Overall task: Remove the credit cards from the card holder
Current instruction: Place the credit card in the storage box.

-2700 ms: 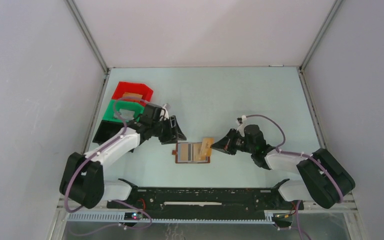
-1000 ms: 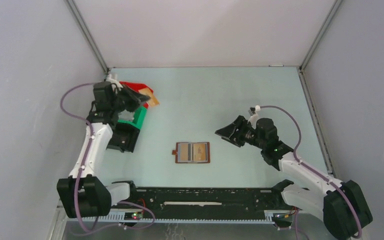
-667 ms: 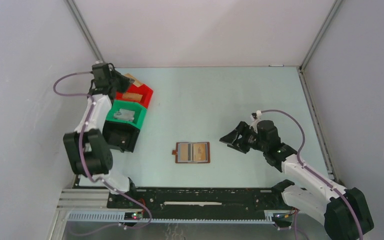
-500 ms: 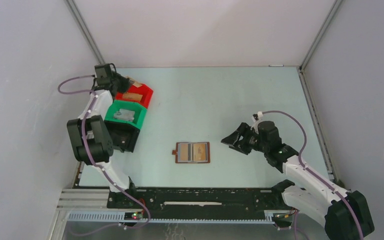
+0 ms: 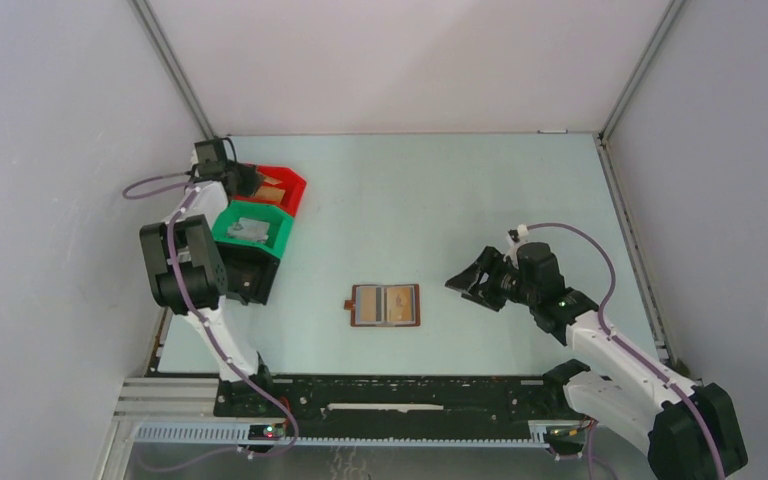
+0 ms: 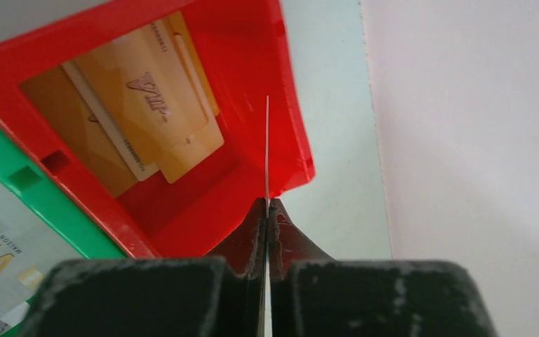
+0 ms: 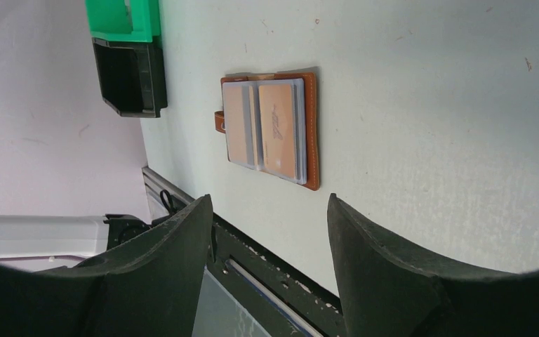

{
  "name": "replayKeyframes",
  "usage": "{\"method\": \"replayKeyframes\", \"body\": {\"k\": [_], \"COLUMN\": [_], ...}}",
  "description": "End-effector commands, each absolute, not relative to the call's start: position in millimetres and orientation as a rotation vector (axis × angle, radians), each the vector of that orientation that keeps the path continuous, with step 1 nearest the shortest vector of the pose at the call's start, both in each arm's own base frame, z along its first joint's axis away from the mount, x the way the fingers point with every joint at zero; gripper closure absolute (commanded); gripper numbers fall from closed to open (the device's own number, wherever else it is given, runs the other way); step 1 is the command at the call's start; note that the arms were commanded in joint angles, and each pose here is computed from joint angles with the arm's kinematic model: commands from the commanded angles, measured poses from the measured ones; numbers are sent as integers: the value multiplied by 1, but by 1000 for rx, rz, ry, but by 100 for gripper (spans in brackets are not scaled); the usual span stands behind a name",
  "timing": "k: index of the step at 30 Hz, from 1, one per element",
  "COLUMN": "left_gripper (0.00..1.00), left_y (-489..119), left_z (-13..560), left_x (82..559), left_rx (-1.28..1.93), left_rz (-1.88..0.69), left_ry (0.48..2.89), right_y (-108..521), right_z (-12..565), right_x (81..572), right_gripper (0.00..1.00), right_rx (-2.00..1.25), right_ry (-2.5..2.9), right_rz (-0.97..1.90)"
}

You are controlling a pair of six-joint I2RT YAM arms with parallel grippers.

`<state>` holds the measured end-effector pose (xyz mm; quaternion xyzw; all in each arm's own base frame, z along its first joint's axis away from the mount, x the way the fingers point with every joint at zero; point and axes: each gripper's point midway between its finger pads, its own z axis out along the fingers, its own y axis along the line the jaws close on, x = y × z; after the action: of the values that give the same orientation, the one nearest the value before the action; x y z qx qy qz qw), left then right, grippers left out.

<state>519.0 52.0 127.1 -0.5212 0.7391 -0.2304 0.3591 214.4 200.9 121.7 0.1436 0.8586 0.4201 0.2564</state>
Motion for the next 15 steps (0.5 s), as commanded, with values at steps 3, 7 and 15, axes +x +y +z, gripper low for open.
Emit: {"method": "replayKeyframes", "body": {"k": [3,7,15], "left_gripper": [100,100,74], "left_y": [69,71,65], "left_z": [114,106,114], "left_x": [519,520,504], "left_rx": [-1461,-1489,-1518], "left_rz": [-552,-550,-576], "left_ry": [1815,1796,1793], "right_y": [199,199,195], "right_z": [128,130,132], "right_x": [220,219,217], "right_gripper": [31,30,31], "right_rx": [379,381,401], "right_ry": [2308,2303,2293], "right_rz": [1123,1122,1104]}}
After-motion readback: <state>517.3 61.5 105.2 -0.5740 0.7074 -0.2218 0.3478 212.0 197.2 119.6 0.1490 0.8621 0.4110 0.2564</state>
